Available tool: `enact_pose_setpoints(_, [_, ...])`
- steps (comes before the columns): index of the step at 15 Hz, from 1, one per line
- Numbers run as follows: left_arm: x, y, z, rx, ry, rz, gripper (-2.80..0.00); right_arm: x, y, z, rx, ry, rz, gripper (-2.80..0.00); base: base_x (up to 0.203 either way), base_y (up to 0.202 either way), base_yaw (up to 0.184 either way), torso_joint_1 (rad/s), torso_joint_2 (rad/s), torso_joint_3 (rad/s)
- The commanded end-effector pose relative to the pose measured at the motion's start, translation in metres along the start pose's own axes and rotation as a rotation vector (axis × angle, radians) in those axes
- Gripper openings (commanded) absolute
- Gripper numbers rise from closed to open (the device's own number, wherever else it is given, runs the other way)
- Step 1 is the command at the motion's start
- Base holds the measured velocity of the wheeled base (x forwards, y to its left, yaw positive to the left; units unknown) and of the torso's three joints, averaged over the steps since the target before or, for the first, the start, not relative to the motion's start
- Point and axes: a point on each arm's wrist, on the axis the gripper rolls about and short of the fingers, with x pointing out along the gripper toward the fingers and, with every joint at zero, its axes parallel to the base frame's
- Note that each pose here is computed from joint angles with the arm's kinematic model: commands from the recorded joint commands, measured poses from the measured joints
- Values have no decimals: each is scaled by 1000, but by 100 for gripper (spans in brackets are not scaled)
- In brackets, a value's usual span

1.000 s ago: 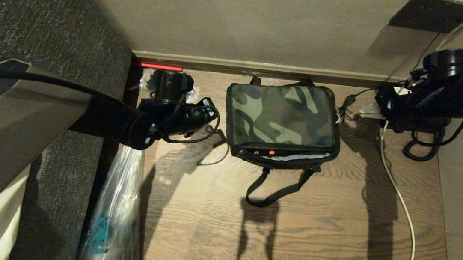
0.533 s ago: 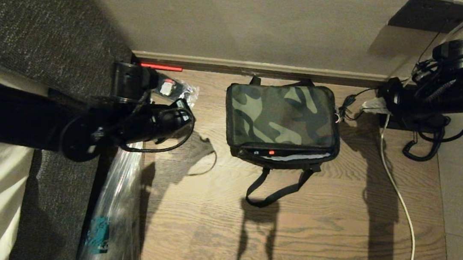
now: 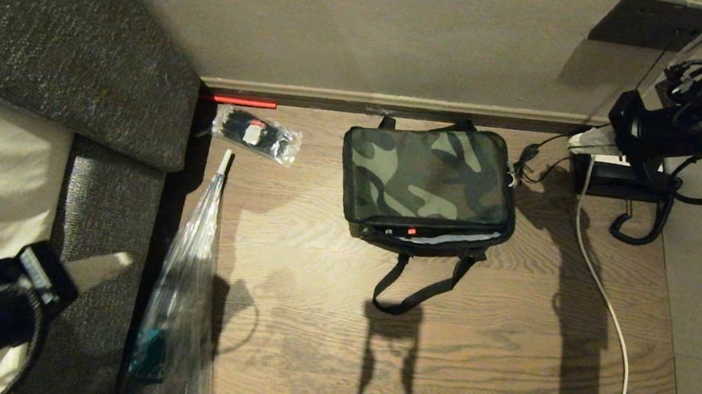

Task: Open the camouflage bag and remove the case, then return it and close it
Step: Open the top of the storage box

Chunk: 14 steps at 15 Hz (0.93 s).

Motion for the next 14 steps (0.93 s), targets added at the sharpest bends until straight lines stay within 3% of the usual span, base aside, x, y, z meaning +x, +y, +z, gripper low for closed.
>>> enact_pose_setpoints(1, [-65, 15, -32, 24, -149, -120, -280, -24, 13, -4, -12, -22, 21, -280, 0, 0, 0, 0, 0, 0])
enact_pose_setpoints(3, [-92, 27, -53, 45, -199, -146, -280, -34, 15, -9, -13, -20, 18, -280, 0, 0, 0, 0, 0, 0])
enact_pose_setpoints(5, [-113, 41, -77, 128, -273, -129, -280, -44, 18, -14, -21, -24, 20, -280, 0, 0, 0, 0, 0, 0])
enact_pose_setpoints(7, [-126, 54, -97, 295, -394, -77, -280, -53, 19, -20, -28, -25, 20, -280, 0, 0, 0, 0, 0, 0])
enact_pose_setpoints(8, [-126, 61, -103, 453, -433, 6, -280, -55, 20, -21, -36, -27, 19, -280, 0, 0, 0, 0, 0, 0])
enact_pose_setpoints(9, [-124, 66, -107, 615, -436, 94, -280, -58, 21, -22, -39, -30, 20, -280, 0, 0, 0, 0, 0, 0])
enact_pose_setpoints(11, [-116, 74, -113, 836, -374, 191, -280, -60, 20, -24, -85, -29, 15, -280, 0, 0, 0, 0, 0, 0])
enact_pose_setpoints(12, [-112, 77, -117, 889, -348, 175, -280, -61, 21, -24, -112, -29, 18, -280, 0, 0, 0, 0, 0, 0])
enact_pose_setpoints(14, [-112, 79, -118, 876, -332, 193, -280, -60, 20, -28, -121, -14, 18, -280, 0, 0, 0, 0, 0, 0])
